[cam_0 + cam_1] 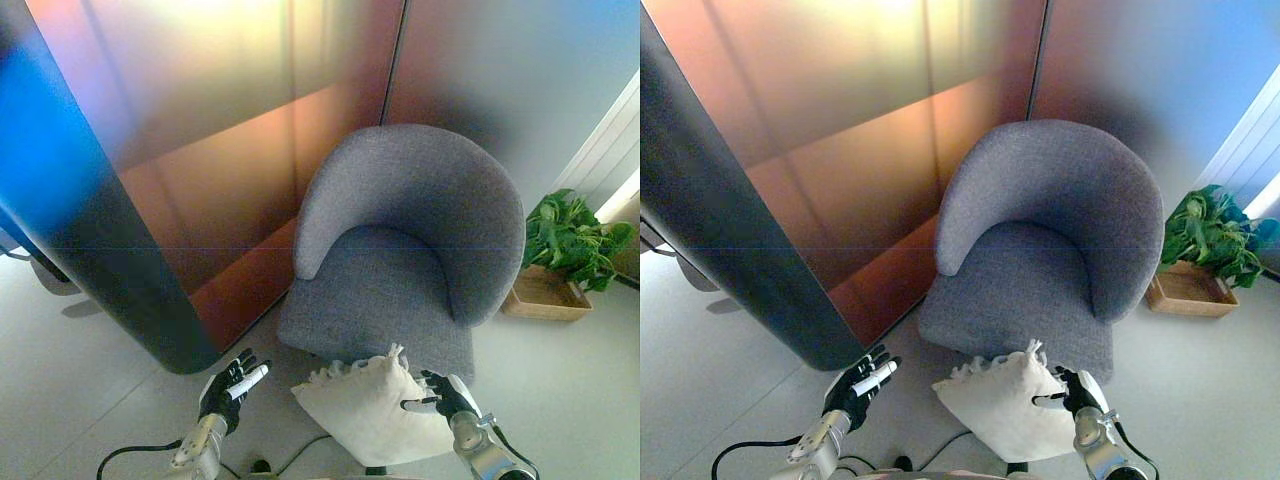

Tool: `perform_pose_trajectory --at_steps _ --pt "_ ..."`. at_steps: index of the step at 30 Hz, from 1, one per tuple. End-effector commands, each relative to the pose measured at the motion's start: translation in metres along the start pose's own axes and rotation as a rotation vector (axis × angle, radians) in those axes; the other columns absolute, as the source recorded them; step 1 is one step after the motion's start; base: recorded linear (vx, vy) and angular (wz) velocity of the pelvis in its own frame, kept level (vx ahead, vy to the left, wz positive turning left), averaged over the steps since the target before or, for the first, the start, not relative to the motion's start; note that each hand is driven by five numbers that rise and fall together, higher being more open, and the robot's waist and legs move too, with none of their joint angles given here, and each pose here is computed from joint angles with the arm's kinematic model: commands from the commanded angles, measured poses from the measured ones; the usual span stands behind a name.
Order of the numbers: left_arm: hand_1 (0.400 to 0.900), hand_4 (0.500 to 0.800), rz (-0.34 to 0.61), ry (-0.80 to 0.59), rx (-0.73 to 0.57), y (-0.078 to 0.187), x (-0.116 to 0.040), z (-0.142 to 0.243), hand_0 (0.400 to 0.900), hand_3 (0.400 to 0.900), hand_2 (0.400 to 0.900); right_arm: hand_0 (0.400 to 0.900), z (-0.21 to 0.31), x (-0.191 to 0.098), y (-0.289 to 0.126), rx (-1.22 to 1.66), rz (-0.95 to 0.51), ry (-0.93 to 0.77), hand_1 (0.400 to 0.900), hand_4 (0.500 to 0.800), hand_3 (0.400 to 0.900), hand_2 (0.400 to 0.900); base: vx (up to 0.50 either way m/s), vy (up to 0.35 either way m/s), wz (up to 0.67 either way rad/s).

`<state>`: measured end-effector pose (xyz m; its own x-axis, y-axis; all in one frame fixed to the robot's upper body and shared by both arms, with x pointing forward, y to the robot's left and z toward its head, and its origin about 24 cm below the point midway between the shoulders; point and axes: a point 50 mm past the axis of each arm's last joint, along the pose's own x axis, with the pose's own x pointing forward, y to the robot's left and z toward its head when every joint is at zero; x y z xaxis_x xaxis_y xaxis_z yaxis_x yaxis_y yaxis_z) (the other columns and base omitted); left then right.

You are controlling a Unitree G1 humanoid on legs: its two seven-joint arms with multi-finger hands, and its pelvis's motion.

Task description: Pick up the pillow and put it on the sofa.

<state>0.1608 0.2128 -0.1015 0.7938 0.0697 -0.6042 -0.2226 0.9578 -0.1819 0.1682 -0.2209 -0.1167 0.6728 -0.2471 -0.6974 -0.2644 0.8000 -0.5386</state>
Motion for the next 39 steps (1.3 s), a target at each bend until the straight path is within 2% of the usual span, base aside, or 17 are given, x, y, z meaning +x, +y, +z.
perform_pose_trajectory --at_steps 1,16,25,39 --pt "0.900 0.800 -0.069 -0.208 0.011 -0.015 0.011 0.045 0.900 0.900 0.900 0.900 0.041 0.010 -0.043 -0.042 -0.133 -0.159 0.900 0.800 0.900 0.900 0.000 0.000 0.00" --pt "0.900 0.800 -0.090 -0.215 0.028 -0.020 0.012 0.049 0.900 0.900 0.900 0.900 0.043 0.013 -0.050 -0.118 -0.175 -0.165 0.900 0.800 0.900 0.900 -0.005 -0.004 0.01" --pt "0.900 0.800 -0.162 -0.347 0.024 -0.045 0.030 0.098 0.900 0.900 0.900 0.900 0.092 0.032 -0.104 -0.141 -0.305 -0.182 0.900 0.800 0.900 0.900 -0.174 0.003 0.00" --pt "0.900 0.800 -0.248 -0.484 0.003 -0.073 0.033 0.141 0.900 0.900 0.900 0.900 0.133 0.032 -0.154 -0.186 -0.434 -0.183 0.900 0.800 0.900 0.900 -0.083 0.010 0.01"
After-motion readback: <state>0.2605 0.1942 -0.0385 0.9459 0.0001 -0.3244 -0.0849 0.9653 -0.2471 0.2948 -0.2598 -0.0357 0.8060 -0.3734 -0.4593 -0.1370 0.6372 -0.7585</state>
